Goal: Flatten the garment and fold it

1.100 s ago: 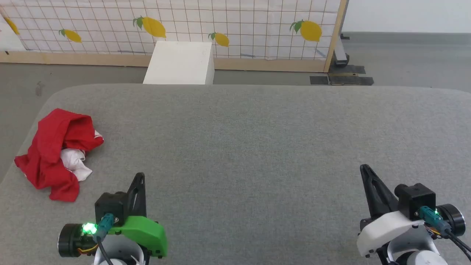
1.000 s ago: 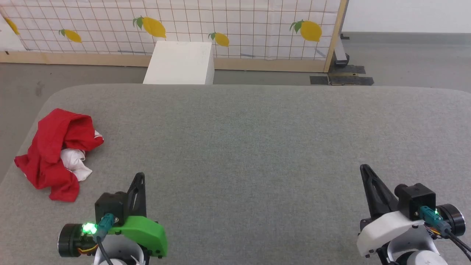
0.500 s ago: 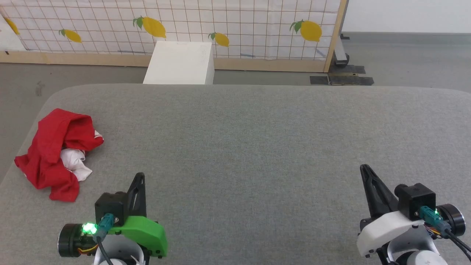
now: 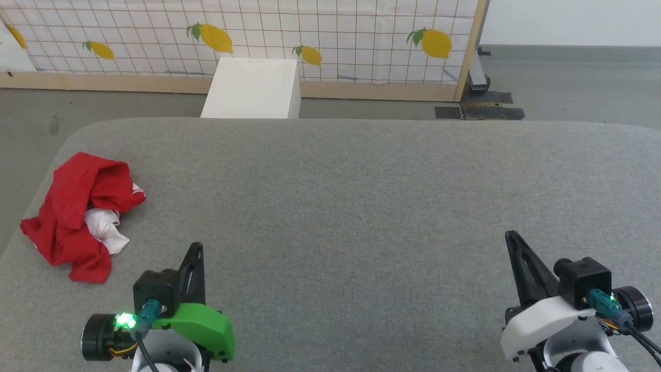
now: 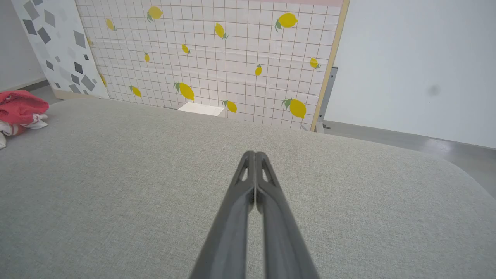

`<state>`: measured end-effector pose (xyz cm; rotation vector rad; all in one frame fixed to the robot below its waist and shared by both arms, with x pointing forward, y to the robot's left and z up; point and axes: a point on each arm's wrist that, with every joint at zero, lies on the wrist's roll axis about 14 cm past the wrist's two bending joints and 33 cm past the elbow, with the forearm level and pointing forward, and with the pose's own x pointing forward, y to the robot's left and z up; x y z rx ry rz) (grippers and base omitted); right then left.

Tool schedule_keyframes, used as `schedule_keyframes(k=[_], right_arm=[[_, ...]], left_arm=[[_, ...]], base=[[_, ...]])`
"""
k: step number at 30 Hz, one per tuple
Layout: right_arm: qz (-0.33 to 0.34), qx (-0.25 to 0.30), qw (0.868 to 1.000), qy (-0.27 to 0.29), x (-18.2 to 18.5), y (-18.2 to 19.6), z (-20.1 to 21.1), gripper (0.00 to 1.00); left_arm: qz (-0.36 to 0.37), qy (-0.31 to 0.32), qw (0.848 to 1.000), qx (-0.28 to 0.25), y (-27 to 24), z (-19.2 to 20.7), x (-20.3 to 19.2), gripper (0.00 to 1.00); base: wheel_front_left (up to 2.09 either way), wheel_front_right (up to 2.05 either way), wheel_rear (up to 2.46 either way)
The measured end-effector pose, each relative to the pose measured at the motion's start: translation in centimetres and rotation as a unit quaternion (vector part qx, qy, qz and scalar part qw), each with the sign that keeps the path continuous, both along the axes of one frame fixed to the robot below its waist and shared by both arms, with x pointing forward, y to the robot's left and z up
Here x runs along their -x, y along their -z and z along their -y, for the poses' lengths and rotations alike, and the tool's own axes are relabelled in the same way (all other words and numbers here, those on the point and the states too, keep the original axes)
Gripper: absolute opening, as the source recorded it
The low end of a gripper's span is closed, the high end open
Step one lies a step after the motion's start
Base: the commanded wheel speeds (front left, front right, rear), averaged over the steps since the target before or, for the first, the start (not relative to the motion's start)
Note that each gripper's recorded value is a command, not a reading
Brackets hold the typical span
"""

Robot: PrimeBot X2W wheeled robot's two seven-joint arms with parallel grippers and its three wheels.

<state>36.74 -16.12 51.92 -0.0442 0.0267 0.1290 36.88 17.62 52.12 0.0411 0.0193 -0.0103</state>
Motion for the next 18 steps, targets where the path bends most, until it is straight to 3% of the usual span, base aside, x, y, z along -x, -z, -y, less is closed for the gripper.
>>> schedule_keyframes(k=[2, 3, 18], right_arm=[[0.000, 0.000, 1.000, 0.000, 0.00, 0.00, -0.01, 0.00], [0.000, 0.000, 1.000, 0.000, 0.01, 0.01, 0.00, 1.00], [0.006, -0.002, 1.000, 0.002, -0.05, -0.15, 0.19, 1.00]], left_arm=[[0.000, 0.000, 1.000, 0.000, 0.00, 0.00, 0.00, 0.00], [0.000, 0.000, 1.000, 0.000, 0.01, 0.01, 0.01, 1.00], [0.008, 0.004, 1.000, 0.002, -0.20, 0.26, 0.12, 1.00]], base=[[0.00, 0.00, 0.00], [0.00, 0.00, 0.00], [0.00, 0.00, 0.00]])
